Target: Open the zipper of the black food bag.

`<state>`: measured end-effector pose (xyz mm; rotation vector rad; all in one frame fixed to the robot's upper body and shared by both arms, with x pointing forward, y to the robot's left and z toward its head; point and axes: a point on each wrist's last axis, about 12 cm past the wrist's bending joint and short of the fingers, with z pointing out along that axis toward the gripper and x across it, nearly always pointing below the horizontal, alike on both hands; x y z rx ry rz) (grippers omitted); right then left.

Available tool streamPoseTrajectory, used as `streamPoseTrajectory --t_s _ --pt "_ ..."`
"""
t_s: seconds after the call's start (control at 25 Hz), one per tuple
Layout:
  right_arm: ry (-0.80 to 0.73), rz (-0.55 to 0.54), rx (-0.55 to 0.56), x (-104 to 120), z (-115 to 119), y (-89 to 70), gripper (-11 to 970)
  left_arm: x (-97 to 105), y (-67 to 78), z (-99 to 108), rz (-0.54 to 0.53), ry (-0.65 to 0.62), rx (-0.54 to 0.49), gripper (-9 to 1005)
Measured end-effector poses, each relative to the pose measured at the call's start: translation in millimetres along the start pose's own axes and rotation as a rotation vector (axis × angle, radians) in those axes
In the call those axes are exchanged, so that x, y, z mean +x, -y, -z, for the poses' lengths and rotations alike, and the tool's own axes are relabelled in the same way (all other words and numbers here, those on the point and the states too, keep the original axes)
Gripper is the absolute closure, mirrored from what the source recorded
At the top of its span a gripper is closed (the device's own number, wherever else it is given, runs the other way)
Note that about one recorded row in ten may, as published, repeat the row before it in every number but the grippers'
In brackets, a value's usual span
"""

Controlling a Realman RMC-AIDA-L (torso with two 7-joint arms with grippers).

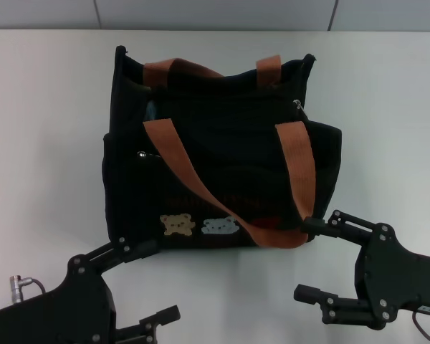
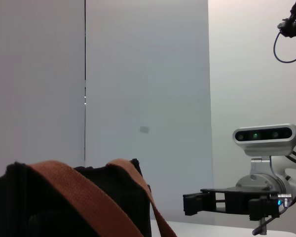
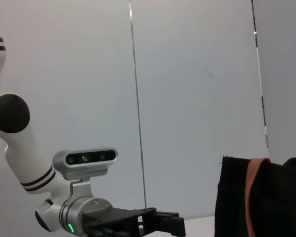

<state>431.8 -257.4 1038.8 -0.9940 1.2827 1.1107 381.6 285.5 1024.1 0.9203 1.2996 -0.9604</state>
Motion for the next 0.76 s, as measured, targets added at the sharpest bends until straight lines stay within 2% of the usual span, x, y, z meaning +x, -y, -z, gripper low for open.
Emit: streamPoseTrajectory --t_s 0.76 --pt "0.048 0.002 -0.016 -4.9 -4.8 0.3 146 -11.7 -6.7 3.4 -0.039 0.046 0.036 197"
